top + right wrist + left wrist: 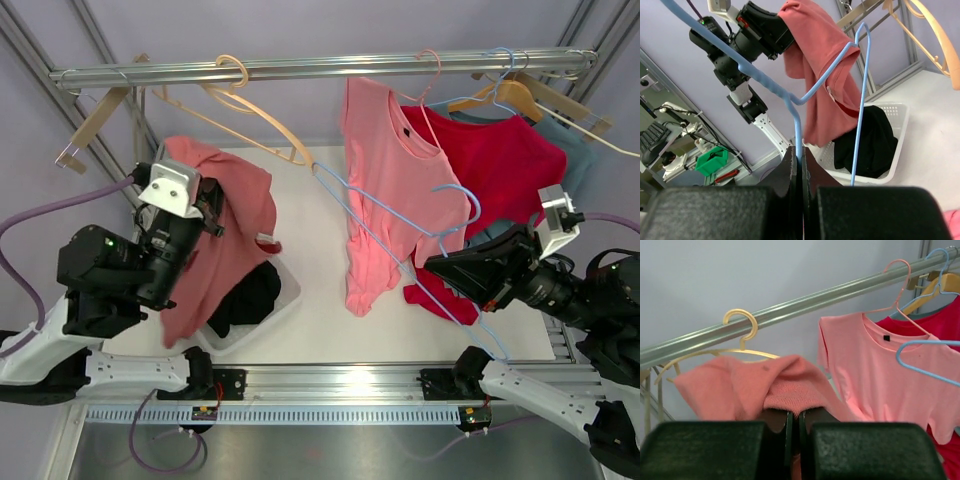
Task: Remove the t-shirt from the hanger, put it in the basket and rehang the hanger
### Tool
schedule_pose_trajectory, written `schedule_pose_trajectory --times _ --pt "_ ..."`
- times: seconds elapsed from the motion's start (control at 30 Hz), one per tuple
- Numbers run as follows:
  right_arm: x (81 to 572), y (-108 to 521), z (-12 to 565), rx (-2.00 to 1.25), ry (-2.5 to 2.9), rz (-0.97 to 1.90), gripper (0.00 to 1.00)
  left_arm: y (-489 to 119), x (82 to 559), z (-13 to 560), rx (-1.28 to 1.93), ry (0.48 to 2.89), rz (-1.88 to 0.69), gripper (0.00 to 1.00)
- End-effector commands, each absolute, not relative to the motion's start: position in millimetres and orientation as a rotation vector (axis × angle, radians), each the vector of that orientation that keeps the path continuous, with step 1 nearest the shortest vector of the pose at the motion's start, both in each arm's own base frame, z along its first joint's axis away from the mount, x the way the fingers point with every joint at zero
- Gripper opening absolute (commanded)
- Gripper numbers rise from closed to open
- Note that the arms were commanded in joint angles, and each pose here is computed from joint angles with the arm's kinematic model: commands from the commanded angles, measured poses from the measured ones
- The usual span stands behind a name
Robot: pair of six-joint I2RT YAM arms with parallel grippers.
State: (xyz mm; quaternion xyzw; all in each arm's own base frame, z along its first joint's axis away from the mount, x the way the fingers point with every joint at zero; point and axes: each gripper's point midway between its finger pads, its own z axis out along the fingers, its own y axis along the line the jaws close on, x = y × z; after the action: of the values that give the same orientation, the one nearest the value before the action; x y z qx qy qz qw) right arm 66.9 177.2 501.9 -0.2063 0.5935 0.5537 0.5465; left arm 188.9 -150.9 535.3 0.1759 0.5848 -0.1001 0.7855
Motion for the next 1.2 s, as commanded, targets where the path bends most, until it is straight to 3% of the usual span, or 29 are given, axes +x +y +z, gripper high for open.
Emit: schedule_pose_trajectory --times 0.0,0.2,0.6,0.73,0.87,1.17 --pt "70 192 504 -0.551 1.384 1.329 0.00 -88 174 621 0.144 1.113 -0.336 0.00" --pt "78 200 502 -0.551 1.391 1.320 0.00 -48 164 695 0.085 1.026 -0.333 0.00" --pt "75 184 503 -0.523 1.407 1.268 0.00 -60 172 654 0.121 1.050 -0.243 0.00" --pt "77 187 502 -0.531 1.408 1.273 0.00 -71 177 617 0.131 1.085 -0.219 0.00" --pt "80 196 499 -0.546 1.426 1.286 0.00 -103 190 539 0.183 1.174 -0.167 0.00" --pt "89 208 484 -0.568 1.454 1.279 0.00 -83 201 374 -0.036 1.457 -0.149 0.00"
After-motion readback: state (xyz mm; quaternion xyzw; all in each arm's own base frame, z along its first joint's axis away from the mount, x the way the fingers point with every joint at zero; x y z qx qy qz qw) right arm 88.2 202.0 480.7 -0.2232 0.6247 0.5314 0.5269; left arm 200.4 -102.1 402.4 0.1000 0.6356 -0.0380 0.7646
